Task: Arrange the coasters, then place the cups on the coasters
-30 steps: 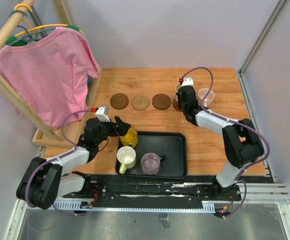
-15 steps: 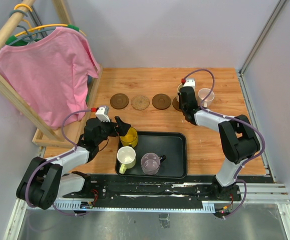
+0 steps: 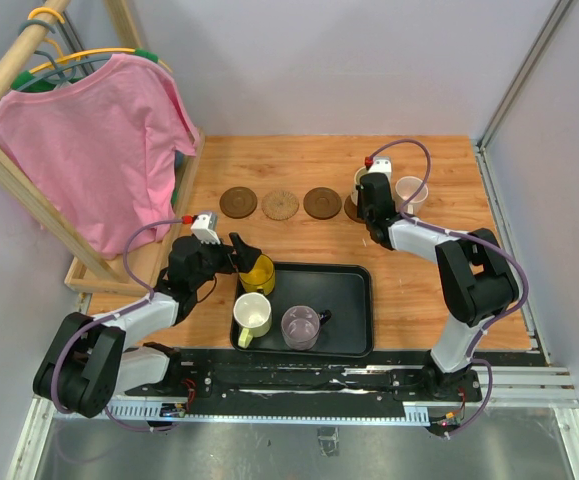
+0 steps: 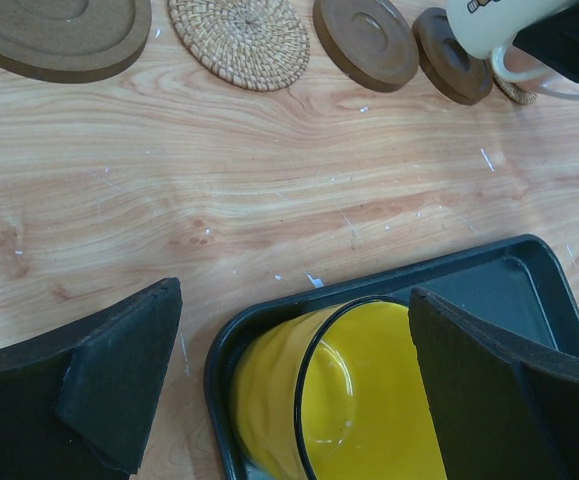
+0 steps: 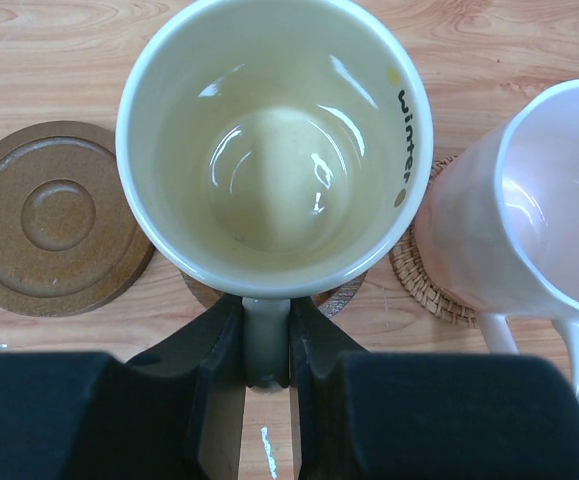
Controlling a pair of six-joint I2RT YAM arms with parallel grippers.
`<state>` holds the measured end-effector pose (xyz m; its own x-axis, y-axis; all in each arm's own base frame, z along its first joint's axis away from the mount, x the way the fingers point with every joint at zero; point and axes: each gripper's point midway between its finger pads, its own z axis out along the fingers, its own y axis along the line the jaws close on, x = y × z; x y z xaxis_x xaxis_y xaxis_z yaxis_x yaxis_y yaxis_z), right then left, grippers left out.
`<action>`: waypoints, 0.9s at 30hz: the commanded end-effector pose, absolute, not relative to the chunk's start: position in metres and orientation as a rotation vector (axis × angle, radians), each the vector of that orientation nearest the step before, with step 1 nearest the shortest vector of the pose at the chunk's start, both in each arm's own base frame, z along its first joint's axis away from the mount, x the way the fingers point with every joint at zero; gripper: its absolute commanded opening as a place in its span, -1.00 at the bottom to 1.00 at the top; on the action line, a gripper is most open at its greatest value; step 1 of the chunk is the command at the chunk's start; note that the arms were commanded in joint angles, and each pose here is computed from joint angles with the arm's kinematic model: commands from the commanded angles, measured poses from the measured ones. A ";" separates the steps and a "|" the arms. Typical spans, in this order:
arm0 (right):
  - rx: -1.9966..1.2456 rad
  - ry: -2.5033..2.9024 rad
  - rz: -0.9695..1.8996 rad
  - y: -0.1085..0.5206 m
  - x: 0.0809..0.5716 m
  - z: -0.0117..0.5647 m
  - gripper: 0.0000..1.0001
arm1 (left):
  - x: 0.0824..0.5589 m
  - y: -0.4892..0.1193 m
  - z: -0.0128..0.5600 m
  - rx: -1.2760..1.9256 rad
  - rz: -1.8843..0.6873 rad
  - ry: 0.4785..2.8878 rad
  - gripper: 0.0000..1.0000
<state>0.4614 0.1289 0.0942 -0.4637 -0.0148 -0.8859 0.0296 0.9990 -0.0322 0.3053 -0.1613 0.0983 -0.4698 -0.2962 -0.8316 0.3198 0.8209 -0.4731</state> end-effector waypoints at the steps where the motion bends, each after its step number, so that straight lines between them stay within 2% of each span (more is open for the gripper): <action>1: 0.077 1.958 -0.004 0.130 0.478 0.119 -0.99 | 0.312 -0.167 0.113 0.047 -0.730 1.880 0.99; 27: 0.081 2.034 -0.023 0.126 0.467 0.097 -0.99 | 0.311 -0.165 0.116 0.039 -0.722 1.872 0.99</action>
<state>0.4557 0.1307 0.0839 -0.4996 0.0029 -0.8662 0.0307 0.9994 -0.0143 0.3054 -0.1613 0.0984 -0.4697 -0.2963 -0.8316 0.3195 0.8211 -0.4730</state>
